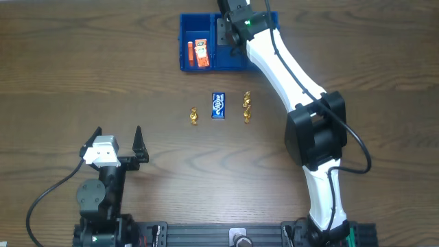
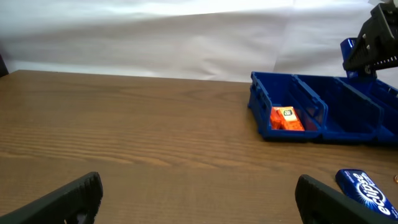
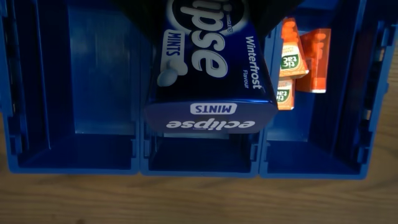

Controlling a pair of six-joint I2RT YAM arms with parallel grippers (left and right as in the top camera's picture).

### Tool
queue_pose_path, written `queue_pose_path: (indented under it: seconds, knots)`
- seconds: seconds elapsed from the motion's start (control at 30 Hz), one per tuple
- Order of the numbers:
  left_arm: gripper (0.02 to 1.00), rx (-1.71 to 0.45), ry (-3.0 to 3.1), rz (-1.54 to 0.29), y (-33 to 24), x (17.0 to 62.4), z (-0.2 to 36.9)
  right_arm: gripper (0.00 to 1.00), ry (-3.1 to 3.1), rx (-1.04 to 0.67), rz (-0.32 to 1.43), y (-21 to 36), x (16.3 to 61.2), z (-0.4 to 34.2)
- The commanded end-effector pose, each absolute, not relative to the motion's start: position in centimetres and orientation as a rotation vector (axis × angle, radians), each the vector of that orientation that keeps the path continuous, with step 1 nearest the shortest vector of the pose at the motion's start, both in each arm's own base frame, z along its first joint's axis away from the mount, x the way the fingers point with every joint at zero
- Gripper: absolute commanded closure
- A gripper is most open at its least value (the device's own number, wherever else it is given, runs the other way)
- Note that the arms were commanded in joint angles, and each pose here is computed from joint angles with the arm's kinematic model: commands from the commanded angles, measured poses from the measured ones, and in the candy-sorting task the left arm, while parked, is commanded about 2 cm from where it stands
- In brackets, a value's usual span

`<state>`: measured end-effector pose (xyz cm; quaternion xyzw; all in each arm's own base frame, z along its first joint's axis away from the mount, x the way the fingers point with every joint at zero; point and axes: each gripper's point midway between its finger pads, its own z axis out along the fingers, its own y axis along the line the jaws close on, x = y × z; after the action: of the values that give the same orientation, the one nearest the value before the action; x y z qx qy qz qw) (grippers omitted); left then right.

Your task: Sort Candies Into Trays

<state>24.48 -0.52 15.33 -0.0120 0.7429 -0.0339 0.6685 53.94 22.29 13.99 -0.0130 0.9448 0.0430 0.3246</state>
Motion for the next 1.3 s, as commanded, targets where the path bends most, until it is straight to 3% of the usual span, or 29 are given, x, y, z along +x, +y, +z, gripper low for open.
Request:
queue_pose_path:
  seconds: [0.03, 0.1, 0.13, 0.23, 0.27, 0.63, 0.77, 0.97, 1.13, 1.3]
  knots:
    - [0.020, -0.013, 1.726, -0.078, -0.7, 24.4, 13.7, 0.741, 2.449, -0.019, 0.100, 22.3, 54.2, 15.0]
    - [0.023, -0.013, 1.726, -0.078, -0.7, 24.4, 13.7, 0.687, 2.448, -0.019, 0.101, 22.4, 54.3, 15.0]
    - [0.020, -0.013, 1.726, -0.078, -0.7, 24.4, 13.7, 0.601, 2.447, -0.019, 0.101, 22.4, 54.3, 15.0]
    - [0.020, -0.013, 1.726, -0.078, -0.7, 24.4, 13.7, 0.106, 2.447, -0.019, 0.102, 22.4, 54.3, 15.0]
    - [0.020, -0.013, 1.726, -0.078, -0.7, 24.4, 13.7, 0.003, 2.447, -0.019, 0.102, 22.4, 54.3, 15.0]
    - [0.020, -0.013, 1.726, -0.078, -0.7, 24.4, 13.7, 0.003, 2.450, -0.021, 0.101, 22.4, 54.1, 15.6]
    - [0.023, -0.013, 1.726, -0.078, -0.7, 24.4, 13.7, 0.003, 2.468, -0.026, 0.094, 22.0, 53.1, 18.6]
    - [0.023, -0.013, 1.726, -0.078, -0.7, 24.4, 13.7, 0.003, 2.601, -0.089, 0.174, 23.3, 47.0, 22.4]
    - [0.020, -0.013, 1.726, -0.078, -0.7, 24.4, 13.7, 0.003, 2.815, 0.041, 0.127, 23.0, 41.5, 20.5]
    - [0.020, -0.013, 1.726, -0.078, -0.7, 24.4, 13.7, 0.003, 2.930, -0.047, 0.056, 24.5, 38.0, 17.6]
